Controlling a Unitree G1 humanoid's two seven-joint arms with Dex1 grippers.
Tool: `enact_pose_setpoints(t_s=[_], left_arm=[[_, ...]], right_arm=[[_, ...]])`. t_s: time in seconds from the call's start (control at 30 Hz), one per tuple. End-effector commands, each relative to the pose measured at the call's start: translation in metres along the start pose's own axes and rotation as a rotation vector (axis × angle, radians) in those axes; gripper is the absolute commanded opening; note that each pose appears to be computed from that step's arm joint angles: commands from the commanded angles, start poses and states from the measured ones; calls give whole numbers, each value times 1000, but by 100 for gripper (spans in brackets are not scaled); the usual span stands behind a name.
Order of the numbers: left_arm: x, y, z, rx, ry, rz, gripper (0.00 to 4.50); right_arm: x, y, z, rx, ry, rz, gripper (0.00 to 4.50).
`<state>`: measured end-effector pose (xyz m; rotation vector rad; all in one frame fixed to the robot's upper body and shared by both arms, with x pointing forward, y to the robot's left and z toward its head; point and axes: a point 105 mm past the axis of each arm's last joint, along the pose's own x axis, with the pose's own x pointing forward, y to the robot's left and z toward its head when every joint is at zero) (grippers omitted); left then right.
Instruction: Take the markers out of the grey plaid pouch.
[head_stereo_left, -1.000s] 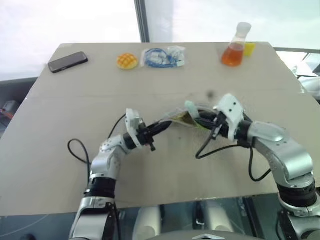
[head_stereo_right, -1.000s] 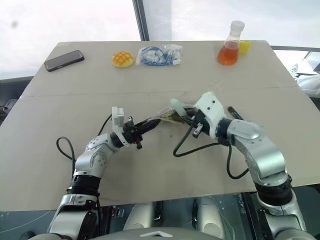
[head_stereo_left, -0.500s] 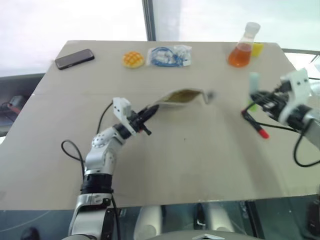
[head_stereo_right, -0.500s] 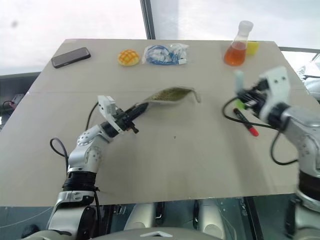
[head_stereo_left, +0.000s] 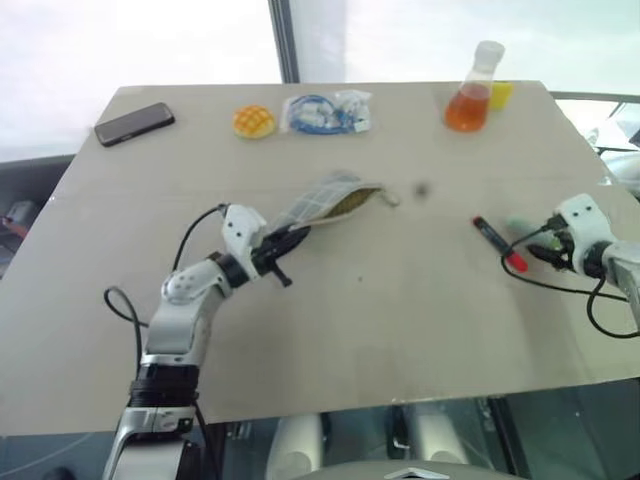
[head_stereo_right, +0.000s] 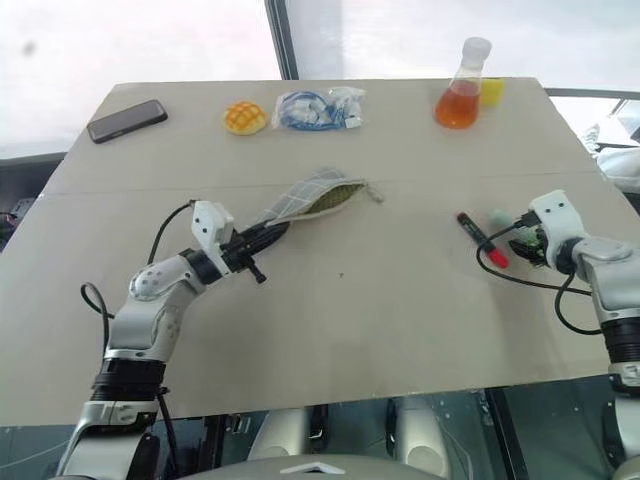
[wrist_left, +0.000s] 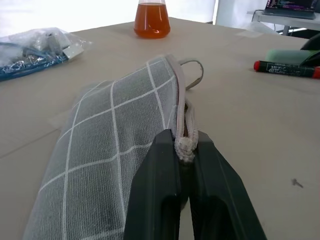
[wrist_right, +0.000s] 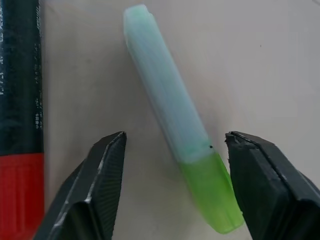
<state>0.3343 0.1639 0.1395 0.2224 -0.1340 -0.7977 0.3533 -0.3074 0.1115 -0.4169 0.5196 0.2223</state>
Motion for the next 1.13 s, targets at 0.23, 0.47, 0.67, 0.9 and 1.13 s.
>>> enact_pose_setpoints(t_s=[0.23, 0.47, 0.67, 0.9, 1.13], left_arm=[[-41, 64, 6, 309, -4, 42, 0], [-56, 82, -6, 316, 111, -59, 128], [-73, 42, -1, 124, 12, -156, 196], [-89, -12, -5, -74, 82, -129, 196], [-100, -24, -9, -149, 156, -152, 196]], right_arm=[[-66, 112, 93, -200, -572, 302, 297], [-69, 162, 82, -168, -614, 416, 303], [-82, 153, 37, -102, -511, 331, 430], [-116, 135, -35, -74, -343, 237, 444], [-136, 120, -45, -114, -290, 294, 444]])
